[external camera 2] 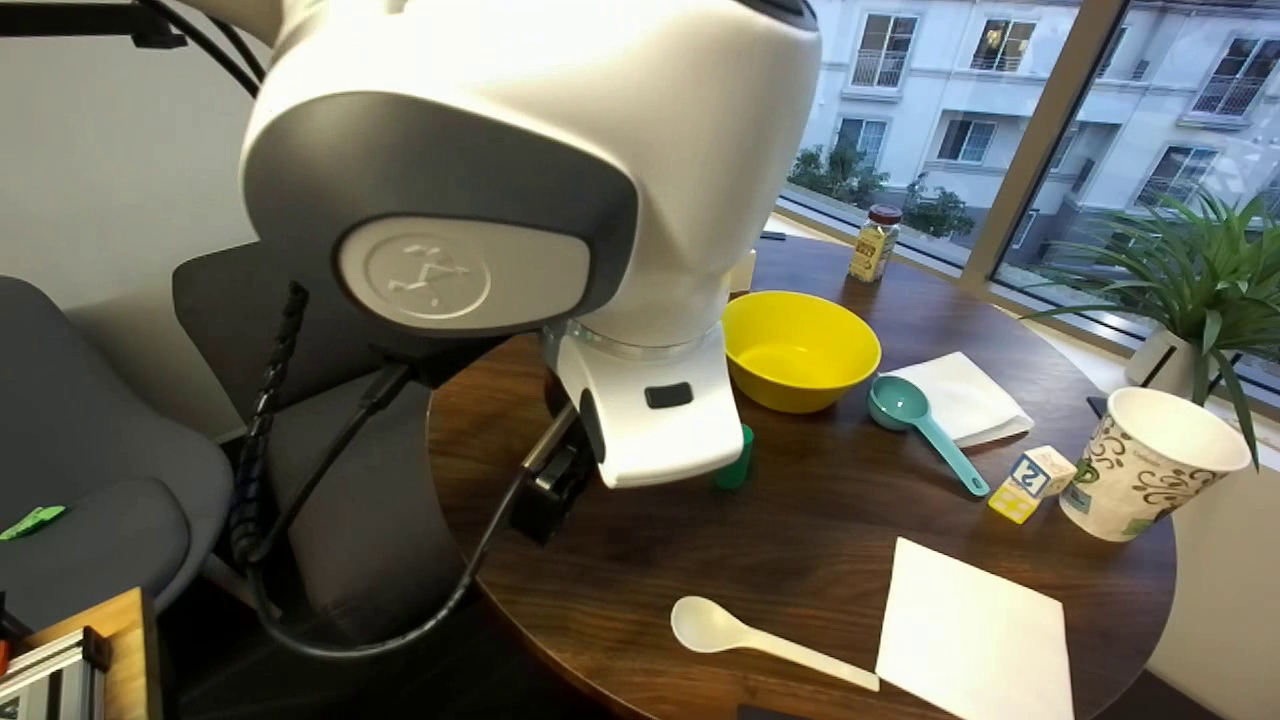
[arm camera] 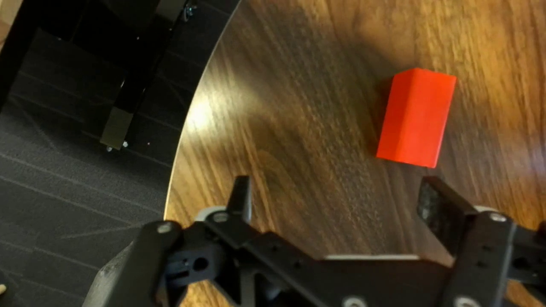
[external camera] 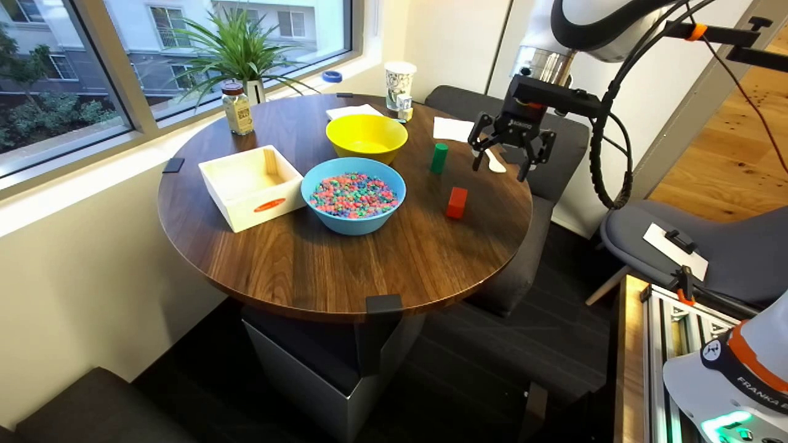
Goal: Set the orange block upright
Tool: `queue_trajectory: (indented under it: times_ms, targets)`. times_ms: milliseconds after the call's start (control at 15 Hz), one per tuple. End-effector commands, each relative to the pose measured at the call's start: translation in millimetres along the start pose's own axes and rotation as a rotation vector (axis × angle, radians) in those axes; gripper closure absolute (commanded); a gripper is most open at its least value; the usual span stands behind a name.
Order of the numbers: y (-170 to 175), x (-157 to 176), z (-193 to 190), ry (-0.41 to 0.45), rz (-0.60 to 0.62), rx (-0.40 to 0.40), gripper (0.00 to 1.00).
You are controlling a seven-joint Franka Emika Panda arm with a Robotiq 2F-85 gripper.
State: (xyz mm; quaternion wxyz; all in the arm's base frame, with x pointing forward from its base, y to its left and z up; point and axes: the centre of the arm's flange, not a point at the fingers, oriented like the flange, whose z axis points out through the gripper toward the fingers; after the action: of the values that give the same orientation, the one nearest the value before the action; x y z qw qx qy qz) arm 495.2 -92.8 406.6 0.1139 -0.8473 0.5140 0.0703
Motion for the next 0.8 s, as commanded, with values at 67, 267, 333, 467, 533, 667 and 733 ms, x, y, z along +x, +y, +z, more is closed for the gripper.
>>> queue_trajectory:
  times_ms: [67,267,333,467,533,667,733]
  targets:
    - [-12.9,16.4,19.9,-0.069,0.115,0.056,0.00]
    - [-20.4,23.4,26.5,-0.107,0.148,0.066,0.00]
    - [-23.9,26.6,28.8,-0.116,0.154,0.066,0.00]
    - [-31.1,32.7,32.8,-0.138,0.163,0.074,0.00]
    - [-34.4,34.6,34.8,-0.146,0.168,0.079,0.00]
    - [-42.0,37.5,40.6,-0.166,0.174,0.084,0.00]
    - [-45.6,38.3,43.6,-0.180,0.179,0.082,0.00]
